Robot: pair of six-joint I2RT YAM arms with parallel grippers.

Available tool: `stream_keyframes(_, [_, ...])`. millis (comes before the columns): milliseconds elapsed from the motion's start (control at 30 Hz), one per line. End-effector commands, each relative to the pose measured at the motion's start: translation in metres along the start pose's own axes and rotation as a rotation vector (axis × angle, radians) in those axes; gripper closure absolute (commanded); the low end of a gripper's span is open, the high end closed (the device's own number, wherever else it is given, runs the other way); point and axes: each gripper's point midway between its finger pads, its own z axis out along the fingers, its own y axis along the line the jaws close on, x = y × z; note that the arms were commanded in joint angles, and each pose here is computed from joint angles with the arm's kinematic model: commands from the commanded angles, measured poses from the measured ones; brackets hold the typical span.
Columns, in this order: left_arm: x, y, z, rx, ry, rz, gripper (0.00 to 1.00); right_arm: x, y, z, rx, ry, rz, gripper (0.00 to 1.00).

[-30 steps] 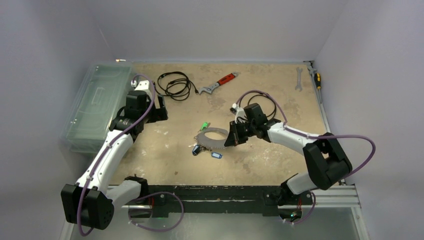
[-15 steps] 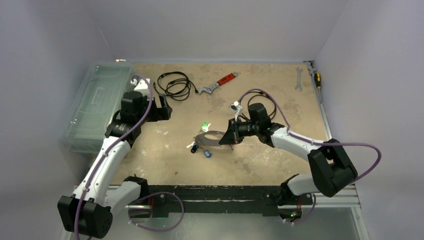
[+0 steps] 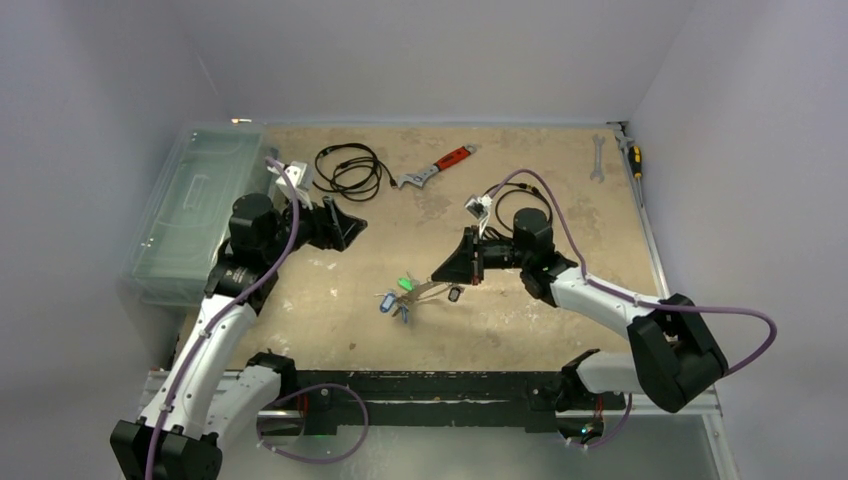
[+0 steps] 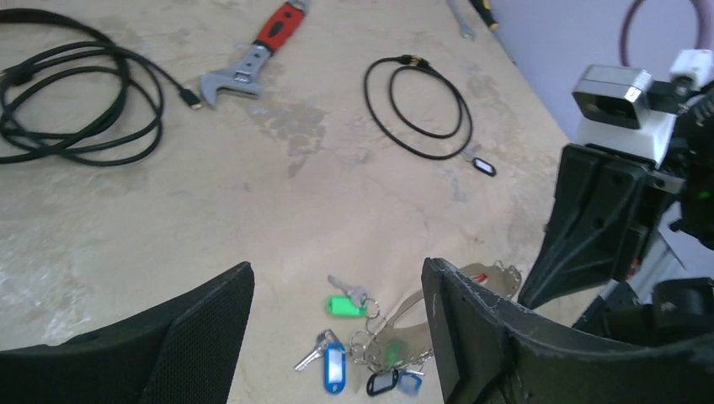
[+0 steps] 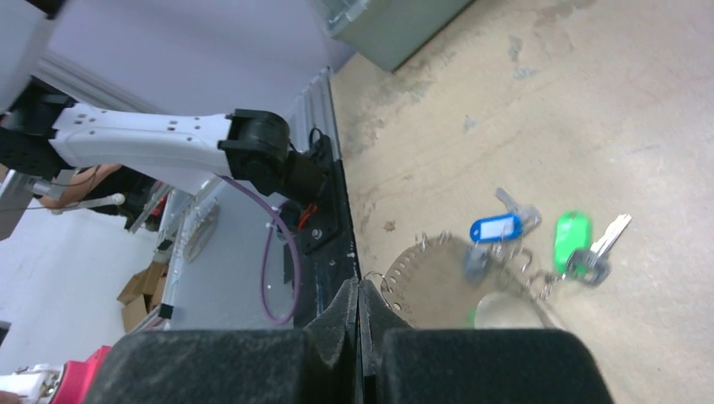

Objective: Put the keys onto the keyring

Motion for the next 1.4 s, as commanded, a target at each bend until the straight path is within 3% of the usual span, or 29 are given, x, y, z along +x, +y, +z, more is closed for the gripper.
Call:
stream_keyframes(0, [-0.015,-0.045,-0.006,0.233,-0.067,0.029,0.28,-0.022,0.034,-0.003,-0.127,-0.071,-0.1,1.0])
stream_keyframes(467, [-0.021,-0.133,-0.043,0.665,-0.246,0.153,0.31,-0.043,0.085,-0.015,-0.351,-0.171,-0.141,1.0])
stream_keyframes(633, [-0.015,-0.132,-0.045,0.672,-0.286,0.179,0.32,-0.049,0.09,-0.015,-0.382,-0.184,-0.077,1.0])
stream_keyframes(733, [-0.013,-0.111,-0.031,0.542,-0.267,0.193,0.32,-0.056,0.043,-0.001,-0.135,-0.205,0.002,1.0])
stream_keyframes(800, [-0.008,-0.092,-0.019,0.432,-0.239,0.197,0.33,-0.067,-0.017,-0.008,0.279,-0.223,0.006,1.0])
stream_keyframes(900, [0.0,-0.063,-0.003,0.284,-0.206,0.186,0.35,-0.057,-0.064,-0.042,0.675,-0.172,0.012,0.82])
stream_keyframes(967, [0.004,-0.05,0.004,0.223,-0.181,0.18,0.38,-0.04,-0.083,-0.057,0.81,-0.124,0.064,0.62])
stream_keyframes(1100, [0.009,-0.038,0.012,0.167,-0.148,0.175,0.41,0.004,-0.114,-0.086,1.039,-0.025,0.211,0.5])
stream_keyframes(1200, [0.01,-0.033,0.011,0.144,-0.155,0.174,0.42,0.025,-0.117,-0.095,1.077,-0.086,0.318,0.31])
stream_keyframes(1267, [0.012,-0.032,0.011,0.132,-0.155,0.175,0.42,0.032,-0.12,-0.099,1.084,-0.151,0.357,0.27])
stream_keyframes(1367, [0.016,-0.031,0.015,0.126,-0.139,0.178,0.43,0.043,-0.13,-0.108,1.145,-0.212,0.415,0.28])
